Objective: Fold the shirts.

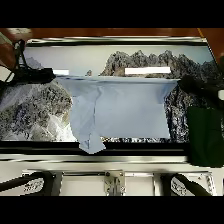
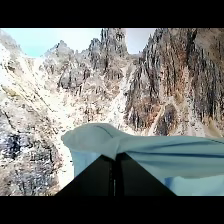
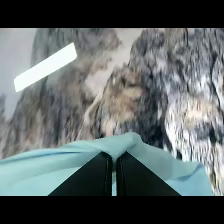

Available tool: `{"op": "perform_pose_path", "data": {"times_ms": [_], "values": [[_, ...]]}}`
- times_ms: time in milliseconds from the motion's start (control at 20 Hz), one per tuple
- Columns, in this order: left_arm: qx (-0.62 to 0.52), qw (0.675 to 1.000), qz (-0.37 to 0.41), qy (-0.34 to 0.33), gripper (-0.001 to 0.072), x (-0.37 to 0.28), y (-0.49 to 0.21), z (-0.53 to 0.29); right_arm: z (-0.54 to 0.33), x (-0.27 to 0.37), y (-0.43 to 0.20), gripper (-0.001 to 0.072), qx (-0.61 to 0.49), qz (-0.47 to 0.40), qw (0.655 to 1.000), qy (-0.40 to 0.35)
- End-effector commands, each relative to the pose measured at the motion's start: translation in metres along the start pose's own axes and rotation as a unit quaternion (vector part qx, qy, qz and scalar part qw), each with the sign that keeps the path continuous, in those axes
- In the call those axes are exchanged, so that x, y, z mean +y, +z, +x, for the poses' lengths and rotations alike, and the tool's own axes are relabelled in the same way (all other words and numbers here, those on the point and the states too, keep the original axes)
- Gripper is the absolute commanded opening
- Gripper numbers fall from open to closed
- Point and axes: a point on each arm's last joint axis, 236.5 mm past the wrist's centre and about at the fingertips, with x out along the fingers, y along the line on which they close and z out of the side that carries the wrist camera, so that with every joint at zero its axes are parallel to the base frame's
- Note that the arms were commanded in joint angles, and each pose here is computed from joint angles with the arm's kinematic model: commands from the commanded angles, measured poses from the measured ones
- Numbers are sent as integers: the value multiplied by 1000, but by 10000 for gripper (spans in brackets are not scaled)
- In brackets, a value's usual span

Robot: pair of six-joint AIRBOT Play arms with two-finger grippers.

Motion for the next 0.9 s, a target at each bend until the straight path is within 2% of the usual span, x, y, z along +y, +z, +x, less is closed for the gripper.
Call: {"op": "perform_pose_path", "data": {"times_ms": [0,200,250,300,350,400,450,600,650,700,800,850], "values": [[-16,998,-62,-24,36,1,2,36,60,8,-8,73,-52,-21,998,-24],[52,995,-74,-33,37,-1,-37,63,93,22,-71,75,35,-30,999,-7],[88,992,-76,-38,64,-4,-56,69,92,24,-79,75,52,-29,998,-1],[118,988,-91,-40,145,-7,-72,73,90,27,-83,105,62,-28,998,5],[145,982,-114,-39,313,-8,-86,75,86,29,-81,271,64,-27,998,8],[166,977,-127,-39,479,-7,-94,72,78,32,-79,570,69,-27,997,15],[185,973,-131,-40,513,-3,-98,63,65,35,-74,684,73,-38,996,23],[278,954,-111,-18,510,33,-119,12,5,13,-57,683,100,-104,989,-2],[309,946,-97,-17,508,45,-130,-9,-22,-10,-60,659,130,-113,985,-35],[336,937,-86,-24,508,53,-141,-29,-47,-38,-68,592,167,-116,976,-76],[360,926,-106,-31,508,62,-166,-54,-96,-91,-96,589,251,-88,953,-144],[371,919,-127,-31,509,64,-187,-61,-113,-106,-112,589,282,-52,946,-153]]}}
